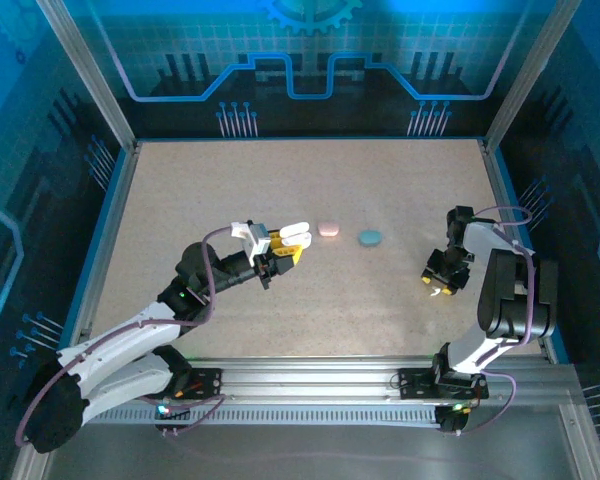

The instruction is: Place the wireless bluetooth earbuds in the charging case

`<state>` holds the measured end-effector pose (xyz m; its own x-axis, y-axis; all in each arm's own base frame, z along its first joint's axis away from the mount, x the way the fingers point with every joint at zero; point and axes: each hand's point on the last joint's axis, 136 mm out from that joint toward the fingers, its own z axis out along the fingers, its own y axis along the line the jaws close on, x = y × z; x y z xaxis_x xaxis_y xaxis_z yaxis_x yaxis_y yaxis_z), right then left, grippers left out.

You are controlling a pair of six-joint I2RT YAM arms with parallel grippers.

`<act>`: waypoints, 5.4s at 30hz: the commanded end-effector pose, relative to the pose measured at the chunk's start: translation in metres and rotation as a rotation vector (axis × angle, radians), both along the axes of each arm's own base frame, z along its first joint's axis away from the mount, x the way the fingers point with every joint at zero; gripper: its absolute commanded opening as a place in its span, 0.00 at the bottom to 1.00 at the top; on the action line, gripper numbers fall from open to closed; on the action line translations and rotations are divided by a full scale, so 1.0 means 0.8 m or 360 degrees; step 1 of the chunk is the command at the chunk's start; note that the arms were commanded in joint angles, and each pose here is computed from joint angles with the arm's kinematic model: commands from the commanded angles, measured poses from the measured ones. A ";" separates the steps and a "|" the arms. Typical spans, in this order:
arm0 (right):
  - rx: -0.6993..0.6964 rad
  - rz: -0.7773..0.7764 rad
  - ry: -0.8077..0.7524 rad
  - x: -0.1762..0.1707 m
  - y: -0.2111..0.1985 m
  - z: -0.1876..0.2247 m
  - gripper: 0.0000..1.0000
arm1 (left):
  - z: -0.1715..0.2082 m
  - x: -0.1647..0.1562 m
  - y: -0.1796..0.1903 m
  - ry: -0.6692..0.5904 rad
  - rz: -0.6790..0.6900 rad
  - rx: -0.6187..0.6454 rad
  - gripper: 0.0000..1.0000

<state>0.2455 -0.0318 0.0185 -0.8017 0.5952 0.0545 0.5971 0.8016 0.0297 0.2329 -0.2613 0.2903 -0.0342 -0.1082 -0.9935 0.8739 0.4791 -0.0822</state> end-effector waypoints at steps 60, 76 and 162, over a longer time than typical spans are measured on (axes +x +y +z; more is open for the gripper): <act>-0.0011 0.1230 0.0000 0.010 0.273 0.026 0.50 | 0.010 0.012 0.035 -0.0088 0.0282 0.0003 0.25; 0.0138 0.0636 0.0036 -0.005 0.252 0.006 0.51 | 0.007 0.013 0.028 -0.0053 0.0242 -0.0004 0.25; -0.0040 0.0743 0.0036 0.011 0.232 -0.011 0.42 | 0.002 0.018 0.020 -0.0013 0.0218 -0.0011 0.26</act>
<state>0.2542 0.1552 0.0139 -0.9888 0.1391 0.0533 0.1395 0.9902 0.0045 0.2501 -0.2423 0.2748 -0.0459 -0.0752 -0.9961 0.7847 0.6143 -0.0825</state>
